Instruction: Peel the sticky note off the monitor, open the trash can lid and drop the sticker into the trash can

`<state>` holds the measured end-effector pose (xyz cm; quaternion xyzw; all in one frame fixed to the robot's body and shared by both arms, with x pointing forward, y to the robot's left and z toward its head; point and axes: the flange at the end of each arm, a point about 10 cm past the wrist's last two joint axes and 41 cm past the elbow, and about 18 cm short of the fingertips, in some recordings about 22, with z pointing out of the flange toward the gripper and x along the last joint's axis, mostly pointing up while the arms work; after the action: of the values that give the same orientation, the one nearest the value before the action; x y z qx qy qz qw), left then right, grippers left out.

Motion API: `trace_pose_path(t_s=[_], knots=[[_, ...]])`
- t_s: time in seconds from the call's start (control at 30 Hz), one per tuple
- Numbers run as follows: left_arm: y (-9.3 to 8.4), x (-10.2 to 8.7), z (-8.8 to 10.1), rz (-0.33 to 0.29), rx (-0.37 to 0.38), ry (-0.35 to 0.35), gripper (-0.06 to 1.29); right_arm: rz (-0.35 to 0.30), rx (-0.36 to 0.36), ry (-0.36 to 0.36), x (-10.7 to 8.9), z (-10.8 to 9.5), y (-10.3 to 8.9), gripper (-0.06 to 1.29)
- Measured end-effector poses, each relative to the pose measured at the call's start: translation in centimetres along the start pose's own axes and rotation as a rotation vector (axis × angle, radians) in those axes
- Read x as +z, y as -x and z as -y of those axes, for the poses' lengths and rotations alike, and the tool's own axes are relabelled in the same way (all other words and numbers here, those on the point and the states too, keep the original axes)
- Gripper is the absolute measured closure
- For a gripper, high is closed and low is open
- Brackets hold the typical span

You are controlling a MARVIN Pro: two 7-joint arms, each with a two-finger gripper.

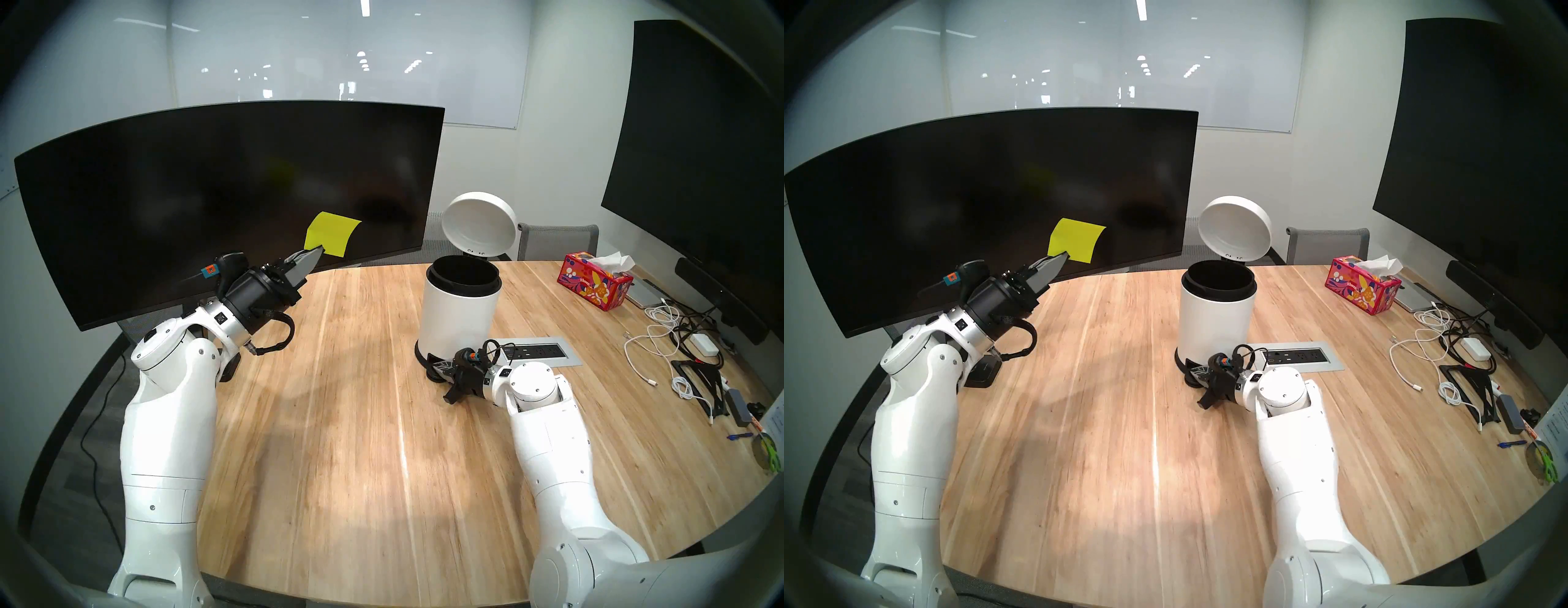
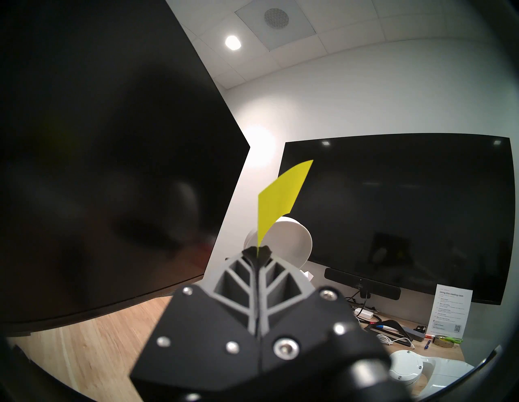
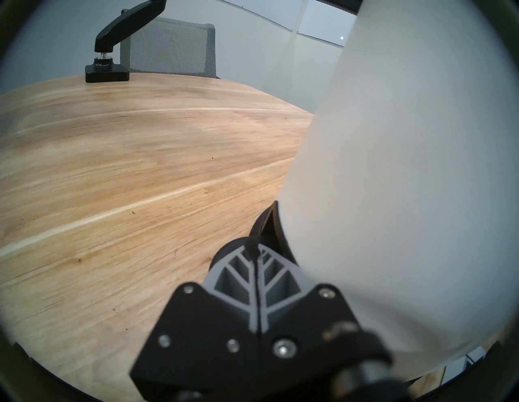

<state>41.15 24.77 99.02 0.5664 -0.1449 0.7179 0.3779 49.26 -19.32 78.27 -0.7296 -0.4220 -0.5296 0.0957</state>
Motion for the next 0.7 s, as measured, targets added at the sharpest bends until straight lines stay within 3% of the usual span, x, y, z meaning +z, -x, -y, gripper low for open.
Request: trace_pose_path(t_s=[0.7], knots=[[0.00,0.00,0.00,0.000,0.000,0.000,1.25,0.001,0.000,0.000,0.00,-0.01,-0.01,1.25]])
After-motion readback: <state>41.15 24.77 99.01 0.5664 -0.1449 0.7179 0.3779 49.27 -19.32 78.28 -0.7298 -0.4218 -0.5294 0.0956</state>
